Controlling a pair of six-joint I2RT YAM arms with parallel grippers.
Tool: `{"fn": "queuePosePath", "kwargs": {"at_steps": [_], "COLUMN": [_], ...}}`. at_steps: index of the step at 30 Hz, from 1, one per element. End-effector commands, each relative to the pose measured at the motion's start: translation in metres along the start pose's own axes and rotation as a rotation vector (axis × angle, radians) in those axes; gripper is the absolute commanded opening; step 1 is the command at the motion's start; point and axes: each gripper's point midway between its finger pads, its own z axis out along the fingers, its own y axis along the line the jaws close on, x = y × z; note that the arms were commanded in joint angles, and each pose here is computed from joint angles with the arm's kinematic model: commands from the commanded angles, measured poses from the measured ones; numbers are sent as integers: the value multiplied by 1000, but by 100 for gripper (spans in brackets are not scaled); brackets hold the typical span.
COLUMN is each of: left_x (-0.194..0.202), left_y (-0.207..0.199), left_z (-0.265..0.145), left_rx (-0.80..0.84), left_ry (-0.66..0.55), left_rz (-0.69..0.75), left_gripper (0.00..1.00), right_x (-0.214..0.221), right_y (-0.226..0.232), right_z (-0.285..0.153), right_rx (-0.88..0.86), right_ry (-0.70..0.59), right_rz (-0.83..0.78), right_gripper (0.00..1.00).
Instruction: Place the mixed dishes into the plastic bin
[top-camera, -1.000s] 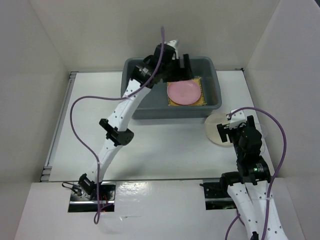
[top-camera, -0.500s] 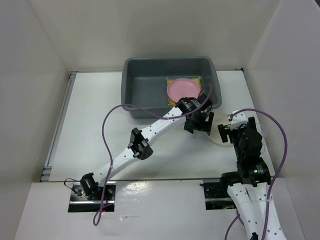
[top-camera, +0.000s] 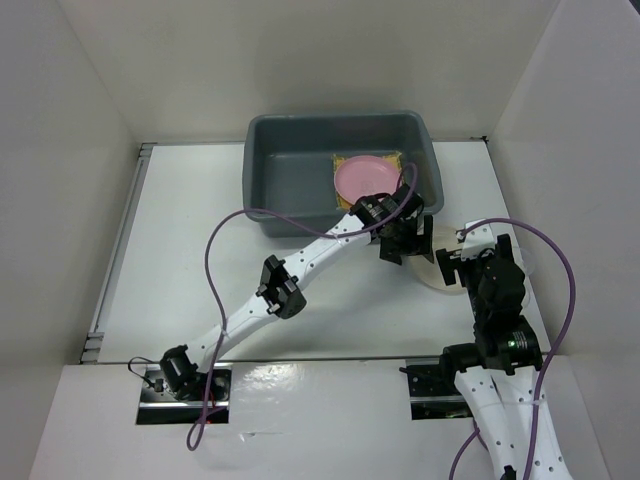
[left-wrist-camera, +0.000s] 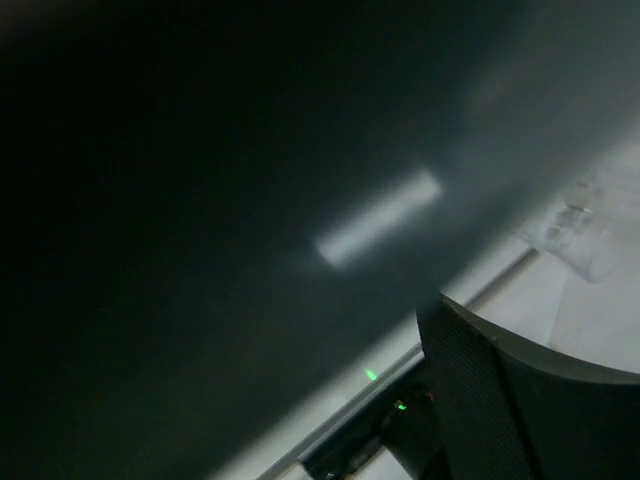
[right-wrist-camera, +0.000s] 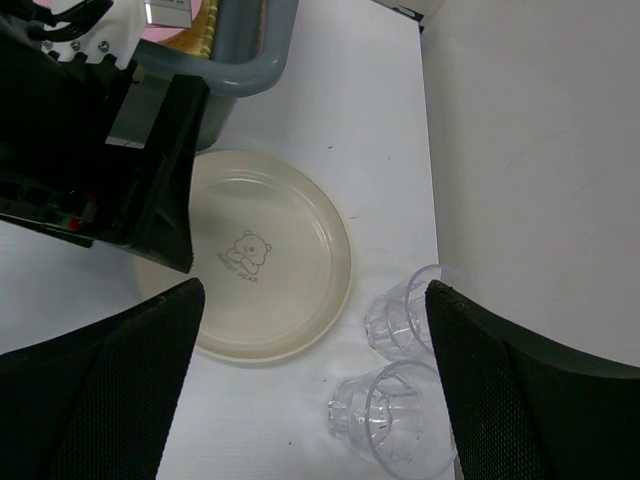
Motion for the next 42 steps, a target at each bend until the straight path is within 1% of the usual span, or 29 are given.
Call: {"fn": "queuePosePath", "kwargs": {"at_steps": [1, 7, 8, 9, 10, 12, 16, 18, 21, 23, 24, 25, 26, 27, 28, 29, 31, 32, 33, 35, 36, 37, 38, 40, 42], "left_x": [-7, -8, -5, -5, 4, 13, 28, 28, 32, 34, 36, 36, 38, 38, 32, 34, 33, 33, 39, 40, 45, 54, 54, 73, 73], "left_y": [-5, -1, 4, 4, 3, 0, 1, 1, 3, 15, 21, 29, 27, 30, 28, 26, 33, 35, 30, 29, 24, 25, 25, 22, 22], "left_z": [13, 16, 20, 20, 26, 30, 46, 46, 47, 47, 49, 42, 37, 34, 25, 22, 13, 12, 9, 9, 11, 17, 17, 26, 26], "left_rx": [55, 14, -2, -2, 1, 5, -1, -1, -25, -86, -133, -183, -202, -244, -254, -271, -334, -345, -350, -361, -361, -363, -362, -386, -411], "left_ry": [-8, -40, -27, -27, -3, 20, 51, 52, 44, 40, 12, 1, -15, -45, -78, -96, -135, -141, -142, -162, -166, -146, -148, -138, -188], "left_rz": [-62, -87, -101, -110, -106, -110, -119, -119, -126, -144, -135, -147, -137, -124, -120, -106, -91, -114, -100, -97, -99, -102, -112, -126, -109], "left_gripper": [94, 83, 83, 80, 79, 79, 72, 69, 68, 63, 63, 63, 62, 62, 62, 62, 66, 69, 71, 73, 75, 79, 81, 85, 90], "right_x": [-14, -14, -14, -14, -14, -14, -17, -21, -25, -26, -26, -26, -28, -28, -28, -30, -33, -36, -36, -37, -36, -35, -34, -33, -33], "right_y": [-4, -4, -4, -4, -4, -4, -6, -7, -9, -10, -10, -10, -10, -10, -10, -11, -18, -22, -29, -30, -29, -28, -27, -26, -26], "right_z": [1, 1, 1, 1, 1, 1, -2, -7, -12, -14, -14, -14, -16, -16, -16, -19, -24, -27, -32, -34, -32, -30, -28, -26, -26], "right_rx": [22, 22, 22, 22, 22, 22, 29, 29, 40, 43, 43, 43, 39, 39, 39, 43, 76, 99, 139, 143, 139, 135, 132, 128, 128], "right_ry": [-60, -60, -60, -60, -60, -60, -79, -105, -133, -142, -142, -142, -156, -156, -156, -169, -193, -209, -229, -238, -228, -217, -207, -198, -198], "right_rz": [27, 27, 27, 27, 27, 27, 32, 37, 43, 45, 45, 45, 47, 47, 47, 49, 59, 75, 96, 99, 96, 93, 91, 88, 88], "right_gripper": [95, 95, 95, 95, 95, 95, 96, 96, 96, 97, 97, 97, 97, 97, 97, 97, 97, 97, 97, 97, 97, 97, 97, 97, 97]}}
